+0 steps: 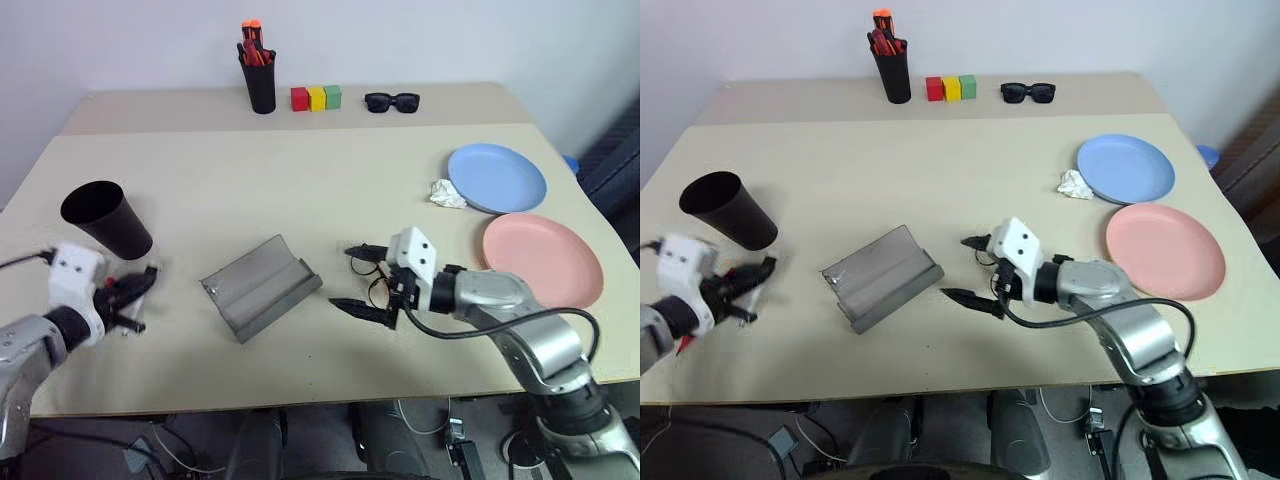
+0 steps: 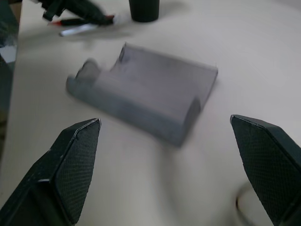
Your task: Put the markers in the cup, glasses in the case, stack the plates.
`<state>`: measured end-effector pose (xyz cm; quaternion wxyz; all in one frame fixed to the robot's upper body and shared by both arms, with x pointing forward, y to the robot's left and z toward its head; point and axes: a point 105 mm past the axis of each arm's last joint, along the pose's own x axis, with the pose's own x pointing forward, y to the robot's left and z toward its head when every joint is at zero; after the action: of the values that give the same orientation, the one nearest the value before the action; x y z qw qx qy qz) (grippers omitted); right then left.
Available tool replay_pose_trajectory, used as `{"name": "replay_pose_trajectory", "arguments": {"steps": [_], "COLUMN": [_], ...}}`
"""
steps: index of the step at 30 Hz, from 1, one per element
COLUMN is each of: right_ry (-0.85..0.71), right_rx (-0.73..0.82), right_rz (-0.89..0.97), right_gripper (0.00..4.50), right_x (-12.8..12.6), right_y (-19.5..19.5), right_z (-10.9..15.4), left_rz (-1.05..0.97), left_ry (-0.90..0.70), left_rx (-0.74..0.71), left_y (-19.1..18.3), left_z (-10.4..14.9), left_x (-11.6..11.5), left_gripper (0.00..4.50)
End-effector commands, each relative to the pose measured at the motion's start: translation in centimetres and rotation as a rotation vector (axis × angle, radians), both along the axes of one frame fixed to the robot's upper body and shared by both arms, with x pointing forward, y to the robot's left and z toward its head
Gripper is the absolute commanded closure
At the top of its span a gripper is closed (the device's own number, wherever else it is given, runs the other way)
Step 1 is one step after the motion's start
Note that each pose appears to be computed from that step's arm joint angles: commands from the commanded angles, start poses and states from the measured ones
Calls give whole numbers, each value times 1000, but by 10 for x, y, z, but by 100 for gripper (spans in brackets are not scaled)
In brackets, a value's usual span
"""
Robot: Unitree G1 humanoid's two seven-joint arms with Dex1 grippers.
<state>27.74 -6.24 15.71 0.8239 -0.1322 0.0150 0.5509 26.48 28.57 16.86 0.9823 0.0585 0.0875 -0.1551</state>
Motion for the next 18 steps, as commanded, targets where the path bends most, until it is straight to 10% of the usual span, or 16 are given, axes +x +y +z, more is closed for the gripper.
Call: {"name": "replay_pose_trajectory", "arguments": {"steps": [1, 7, 18], "right_ry": [-119, -188, -196], "right_rx": [89, 268, 372], "right_rz": [-58, -119, -45], "right_gripper": [0, 0, 0], "right_x": [21, 48, 51], "right_y": [16, 48, 105], "right_z": [26, 66, 80], "left_rz": [2, 234, 541], "left_ry": [-283, -606, -715], "left_rx": [-54, 36, 91], "left_y": [-4, 11, 53], "left_z": [63, 118, 104], "left_x": [7, 40, 63], "left_gripper": [447, 447, 447]}}
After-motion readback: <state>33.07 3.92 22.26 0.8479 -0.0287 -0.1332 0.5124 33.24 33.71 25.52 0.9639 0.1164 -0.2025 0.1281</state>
